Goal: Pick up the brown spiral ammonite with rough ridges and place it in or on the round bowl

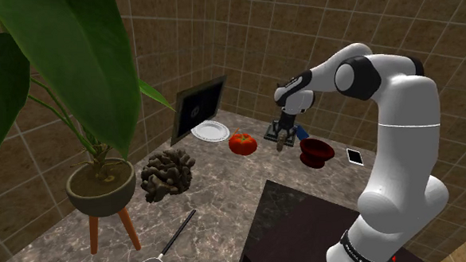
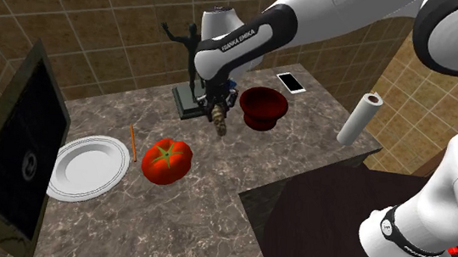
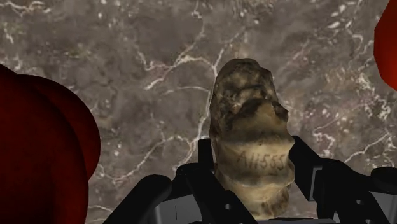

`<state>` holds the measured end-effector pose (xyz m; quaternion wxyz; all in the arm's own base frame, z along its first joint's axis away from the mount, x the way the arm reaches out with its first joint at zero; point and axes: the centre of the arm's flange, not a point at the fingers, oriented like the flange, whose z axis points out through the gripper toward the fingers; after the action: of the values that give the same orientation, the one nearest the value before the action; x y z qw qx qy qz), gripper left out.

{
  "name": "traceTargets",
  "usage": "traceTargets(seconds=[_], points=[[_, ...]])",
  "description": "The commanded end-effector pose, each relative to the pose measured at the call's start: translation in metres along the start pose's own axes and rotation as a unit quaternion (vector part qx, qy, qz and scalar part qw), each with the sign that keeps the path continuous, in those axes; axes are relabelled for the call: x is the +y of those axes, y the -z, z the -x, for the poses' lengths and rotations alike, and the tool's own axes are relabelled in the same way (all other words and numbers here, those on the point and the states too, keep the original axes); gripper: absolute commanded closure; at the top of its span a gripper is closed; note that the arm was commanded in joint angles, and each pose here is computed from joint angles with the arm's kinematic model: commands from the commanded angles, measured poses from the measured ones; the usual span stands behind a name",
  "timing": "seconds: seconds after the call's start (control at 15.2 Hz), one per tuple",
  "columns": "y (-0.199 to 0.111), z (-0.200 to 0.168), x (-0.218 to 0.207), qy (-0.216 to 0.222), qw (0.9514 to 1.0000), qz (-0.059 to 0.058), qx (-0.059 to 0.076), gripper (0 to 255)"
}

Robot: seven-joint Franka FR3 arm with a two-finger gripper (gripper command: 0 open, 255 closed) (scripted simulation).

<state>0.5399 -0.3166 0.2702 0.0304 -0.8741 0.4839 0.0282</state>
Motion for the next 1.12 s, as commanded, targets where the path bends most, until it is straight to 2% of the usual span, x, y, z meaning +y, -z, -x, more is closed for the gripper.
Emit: traceTargets(seconds=[0.0,1.06], points=[[0.01,0.002,0.0,0.0,1.0,0.0,0.0,255],[0.094,0.008,-0.002,0.0,1.0,0.0,0.0,255]])
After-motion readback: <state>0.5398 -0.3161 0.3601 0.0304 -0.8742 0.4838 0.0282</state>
